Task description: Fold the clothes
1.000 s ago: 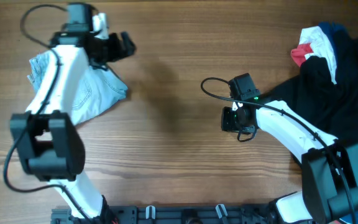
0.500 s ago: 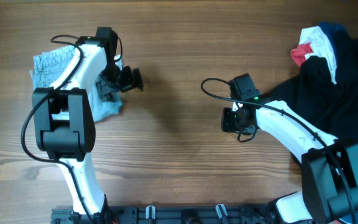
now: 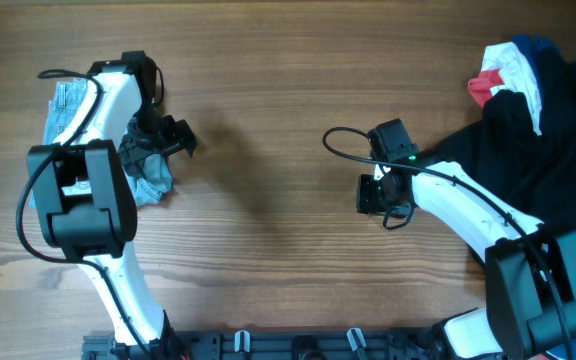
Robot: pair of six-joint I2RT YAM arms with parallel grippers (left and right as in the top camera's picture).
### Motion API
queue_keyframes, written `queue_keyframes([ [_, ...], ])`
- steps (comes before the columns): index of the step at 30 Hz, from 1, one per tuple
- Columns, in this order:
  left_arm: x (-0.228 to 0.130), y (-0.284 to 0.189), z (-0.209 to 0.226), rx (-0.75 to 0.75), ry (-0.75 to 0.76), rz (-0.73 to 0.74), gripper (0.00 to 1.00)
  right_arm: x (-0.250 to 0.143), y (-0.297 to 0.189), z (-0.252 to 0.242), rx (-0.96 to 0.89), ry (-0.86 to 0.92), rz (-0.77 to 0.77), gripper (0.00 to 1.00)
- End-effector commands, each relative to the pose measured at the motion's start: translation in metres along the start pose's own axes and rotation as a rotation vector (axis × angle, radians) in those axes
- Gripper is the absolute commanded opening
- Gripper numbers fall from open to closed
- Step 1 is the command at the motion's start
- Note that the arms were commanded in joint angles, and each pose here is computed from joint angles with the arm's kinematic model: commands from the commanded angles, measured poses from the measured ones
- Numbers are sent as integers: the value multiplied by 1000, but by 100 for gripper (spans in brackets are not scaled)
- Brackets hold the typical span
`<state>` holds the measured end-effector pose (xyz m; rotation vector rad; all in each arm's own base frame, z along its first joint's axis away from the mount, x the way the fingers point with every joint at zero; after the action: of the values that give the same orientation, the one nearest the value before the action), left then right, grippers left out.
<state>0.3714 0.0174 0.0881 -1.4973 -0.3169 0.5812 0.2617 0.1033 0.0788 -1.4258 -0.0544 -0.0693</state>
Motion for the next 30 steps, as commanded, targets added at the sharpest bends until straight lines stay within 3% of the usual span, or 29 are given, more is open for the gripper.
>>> queue_keyframes([
  [1,0,0,5,39,30,-18,100,-1,1,0,6,-15,8,45],
  [6,-19,-44,-16,-115,104,-90,100,7,1,6,51,-25,-36,45],
  [9,-37,-78,-44,-207,232,-212,100,29,-9,19,120,-130,-132,60],
  [12,-52,-93,-68,-248,346,-291,100,54,-35,31,142,-158,-210,83],
  [14,-61,-93,-78,-251,381,-293,100,68,-56,39,157,-166,-261,95],
  [16,-75,-90,-82,-233,412,-249,100,82,-82,46,168,-194,-317,100],
  [20,-92,-84,-72,-169,417,-154,100,87,-141,45,134,-197,-396,99],
  [23,-102,-93,-62,-156,414,-136,100,72,-172,25,68,-63,-443,100],
  [30,-104,-151,-56,-261,429,-412,100,43,-208,16,68,-61,-512,99],
])
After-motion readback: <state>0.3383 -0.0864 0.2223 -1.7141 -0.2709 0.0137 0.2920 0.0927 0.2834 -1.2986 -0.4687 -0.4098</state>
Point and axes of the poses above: each gripper's point midway between its finger pads, its own y axis out along the fingers, its own z axis along the line the jaws close on, x = y × z, the point moved 7 cm from there along -y, back along the fingers, and after that the axes turned 5 degrees about -y, right-handed, at the moved point
